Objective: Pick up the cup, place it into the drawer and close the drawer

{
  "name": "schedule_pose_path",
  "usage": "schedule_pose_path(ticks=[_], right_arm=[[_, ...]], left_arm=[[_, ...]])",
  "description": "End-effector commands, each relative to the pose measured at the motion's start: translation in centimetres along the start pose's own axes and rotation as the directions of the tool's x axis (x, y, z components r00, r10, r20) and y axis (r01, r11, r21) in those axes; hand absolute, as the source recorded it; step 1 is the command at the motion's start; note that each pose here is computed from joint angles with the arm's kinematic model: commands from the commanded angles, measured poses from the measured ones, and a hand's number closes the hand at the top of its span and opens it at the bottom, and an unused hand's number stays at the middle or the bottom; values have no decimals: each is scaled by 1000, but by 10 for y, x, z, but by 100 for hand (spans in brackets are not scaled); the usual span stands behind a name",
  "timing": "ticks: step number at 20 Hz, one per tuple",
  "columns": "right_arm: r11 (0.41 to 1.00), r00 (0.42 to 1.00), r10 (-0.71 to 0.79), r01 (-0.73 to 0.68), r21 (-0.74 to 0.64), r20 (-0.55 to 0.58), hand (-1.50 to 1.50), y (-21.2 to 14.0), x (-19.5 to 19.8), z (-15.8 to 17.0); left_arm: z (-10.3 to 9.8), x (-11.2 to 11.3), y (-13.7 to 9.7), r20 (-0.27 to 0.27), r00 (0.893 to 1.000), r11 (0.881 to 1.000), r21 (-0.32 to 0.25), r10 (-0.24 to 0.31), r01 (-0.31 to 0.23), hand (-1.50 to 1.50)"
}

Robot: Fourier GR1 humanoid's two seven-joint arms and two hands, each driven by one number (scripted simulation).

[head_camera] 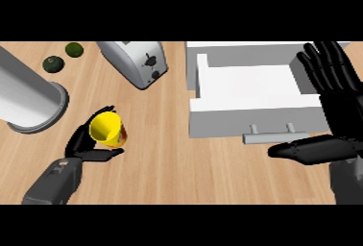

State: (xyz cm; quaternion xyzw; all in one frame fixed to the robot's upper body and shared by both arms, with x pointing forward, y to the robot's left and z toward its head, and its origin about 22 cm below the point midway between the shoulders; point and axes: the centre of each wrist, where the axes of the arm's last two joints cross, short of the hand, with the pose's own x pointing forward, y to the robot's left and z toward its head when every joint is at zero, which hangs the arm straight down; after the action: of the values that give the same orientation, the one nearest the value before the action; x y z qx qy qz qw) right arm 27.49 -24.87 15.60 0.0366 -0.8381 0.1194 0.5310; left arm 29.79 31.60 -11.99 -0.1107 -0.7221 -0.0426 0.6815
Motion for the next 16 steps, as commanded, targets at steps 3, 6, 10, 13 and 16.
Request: schedule_pose_path(ticks=[3, 6, 10, 13, 16], right_arm=[[1000, 1000, 26, -26, -5, 4, -150, -8, 10, -1], [1000, 1000, 12, -12, 6, 1, -150, -6, 1, 4], [1000, 1000, 3, -3, -14, 5, -150, -9, -1, 1], [1000, 1000, 9, -9, -10, -2, -150, -8, -1, 2], [999, 1000, 24, -25, -25, -9, -150, -14, -7, 5]], left_arm=[[-24, 8, -17, 242, 970, 999, -44, 31, -21, 150], [-6, 0, -11, 291, 947, 990, 82, -138, 119, 150], [-28, 13, -15, 374, 925, 997, 74, -61, 36, 150], [-33, 13, -23, 423, 906, 997, 60, 20, -50, 150], [-23, 8, -20, 465, 884, 975, 213, -48, -59, 150]])
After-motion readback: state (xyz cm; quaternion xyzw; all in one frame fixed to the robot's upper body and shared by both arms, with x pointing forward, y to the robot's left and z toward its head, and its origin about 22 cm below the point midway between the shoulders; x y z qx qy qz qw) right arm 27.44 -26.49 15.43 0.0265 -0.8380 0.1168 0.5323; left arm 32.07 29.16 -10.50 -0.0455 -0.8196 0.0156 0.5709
